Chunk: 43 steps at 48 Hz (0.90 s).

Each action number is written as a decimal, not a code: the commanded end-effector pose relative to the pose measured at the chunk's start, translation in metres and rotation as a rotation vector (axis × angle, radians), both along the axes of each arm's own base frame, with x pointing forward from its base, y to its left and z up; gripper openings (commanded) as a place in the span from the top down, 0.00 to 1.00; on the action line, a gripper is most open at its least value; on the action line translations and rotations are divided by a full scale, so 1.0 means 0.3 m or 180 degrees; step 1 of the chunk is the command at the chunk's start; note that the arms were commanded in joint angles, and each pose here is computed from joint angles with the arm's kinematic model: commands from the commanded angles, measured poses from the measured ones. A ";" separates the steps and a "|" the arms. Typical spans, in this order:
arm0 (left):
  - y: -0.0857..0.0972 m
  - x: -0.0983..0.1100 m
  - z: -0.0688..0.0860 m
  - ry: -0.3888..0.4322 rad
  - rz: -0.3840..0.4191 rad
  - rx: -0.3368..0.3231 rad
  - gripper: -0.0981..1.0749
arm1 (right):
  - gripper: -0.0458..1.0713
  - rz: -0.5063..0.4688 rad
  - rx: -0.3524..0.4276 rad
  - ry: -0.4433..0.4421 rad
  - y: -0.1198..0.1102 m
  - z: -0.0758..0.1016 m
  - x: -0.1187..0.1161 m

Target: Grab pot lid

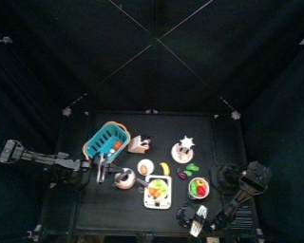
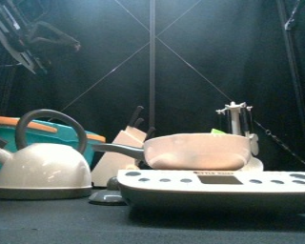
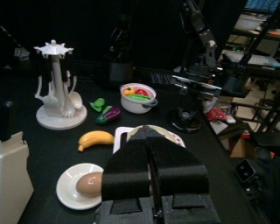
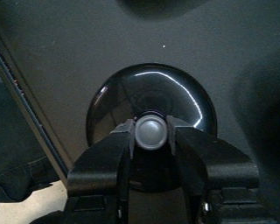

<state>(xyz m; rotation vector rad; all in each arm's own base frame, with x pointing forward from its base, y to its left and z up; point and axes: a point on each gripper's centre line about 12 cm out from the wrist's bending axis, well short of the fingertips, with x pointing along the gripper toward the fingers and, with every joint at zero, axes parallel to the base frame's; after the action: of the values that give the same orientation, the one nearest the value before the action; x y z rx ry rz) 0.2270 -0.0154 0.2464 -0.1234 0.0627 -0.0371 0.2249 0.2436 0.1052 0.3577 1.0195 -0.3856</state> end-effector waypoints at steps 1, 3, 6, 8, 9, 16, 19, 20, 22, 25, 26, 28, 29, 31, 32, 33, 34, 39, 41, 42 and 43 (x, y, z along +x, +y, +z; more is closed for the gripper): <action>0.001 0.001 0.018 -0.0068 0.0007 -0.0005 0.93 | 0.48 -0.0054 0.0017 0.0012 -0.004 0.003 0.002; 0.003 -0.004 0.023 -0.0092 0.0012 -0.0012 0.93 | 0.49 -0.0063 0.0017 0.0001 -0.004 0.010 0.003; 0.002 -0.009 0.026 -0.0112 0.0008 -0.0014 0.93 | 0.49 -0.0069 0.0001 -0.0009 -0.005 0.015 0.002; 0.003 -0.012 0.029 -0.0126 0.0008 -0.0016 0.93 | 0.49 -0.0070 -0.0014 -0.0021 -0.008 0.021 0.003; 0.003 -0.014 0.031 -0.0136 0.0008 -0.0017 0.93 | 0.49 -0.0069 -0.0027 -0.0026 -0.010 0.023 0.003; 0.003 -0.026 0.034 -0.0170 0.0003 -0.0020 0.93 | 0.49 -0.0096 -0.0064 -0.0081 -0.026 0.050 0.004; 0.003 -0.029 0.031 -0.0165 0.0002 -0.0025 0.93 | 0.49 -0.0116 -0.0081 -0.0091 -0.032 0.058 0.003; 0.003 -0.029 0.030 -0.0165 0.0003 -0.0025 0.93 | 0.49 -0.0116 -0.0086 -0.0093 -0.032 0.060 0.001; 0.003 -0.030 0.028 -0.0159 0.0005 -0.0033 0.93 | 0.49 -0.0125 -0.0092 -0.0106 -0.035 0.067 0.001; 0.004 -0.031 0.026 -0.0153 0.0011 -0.0046 0.93 | 0.49 -0.0146 -0.0120 -0.0115 -0.037 0.074 -0.001; 0.005 -0.030 0.026 -0.0152 0.0018 -0.0059 0.93 | 0.49 -0.0149 -0.0124 -0.0115 -0.038 0.074 -0.001; 0.006 -0.030 0.026 -0.0151 0.0024 -0.0067 0.93 | 0.49 -0.0149 -0.0141 -0.0122 -0.037 0.077 -0.001; 0.006 -0.030 0.026 -0.0151 0.0024 -0.0067 0.93 | 0.49 -0.0157 -0.0144 -0.0121 -0.037 0.078 -0.001; 0.006 -0.030 0.025 -0.0150 0.0026 -0.0072 0.93 | 0.49 -0.0162 -0.0148 -0.0123 -0.037 0.080 0.000; 0.007 -0.030 0.025 -0.0150 0.0031 -0.0072 0.93 | 0.49 -0.0161 -0.0154 -0.0127 -0.038 0.080 0.000; 0.006 -0.030 0.026 -0.0151 0.0024 -0.0063 0.93 | 0.49 -0.0166 -0.0150 -0.0129 -0.038 0.081 0.002; 0.006 -0.030 0.025 -0.0151 0.0026 -0.0067 0.93 | 0.49 -0.0171 -0.0146 -0.0131 -0.038 0.083 0.004; 0.006 -0.031 0.023 -0.0146 0.0026 -0.0066 0.93 | 0.49 -0.0175 -0.0147 -0.0192 -0.034 0.098 0.023; 0.007 -0.032 0.021 -0.0141 0.0031 -0.0066 0.93 | 0.49 -0.0170 -0.0154 -0.0232 -0.035 0.109 0.032; 0.006 -0.034 0.019 -0.0136 0.0024 -0.0061 0.93 | 0.49 -0.0159 -0.0168 -0.0247 -0.035 0.111 0.035; 0.007 -0.033 0.017 -0.0131 0.0031 -0.0065 0.93 | 0.49 -0.0155 -0.0172 -0.0265 -0.036 0.116 0.038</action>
<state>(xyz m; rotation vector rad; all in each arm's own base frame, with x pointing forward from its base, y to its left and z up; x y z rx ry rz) 0.2157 -0.0136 0.2479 -0.1443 0.0329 -0.0324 0.2285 0.2307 0.1197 0.3092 0.9599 -0.4639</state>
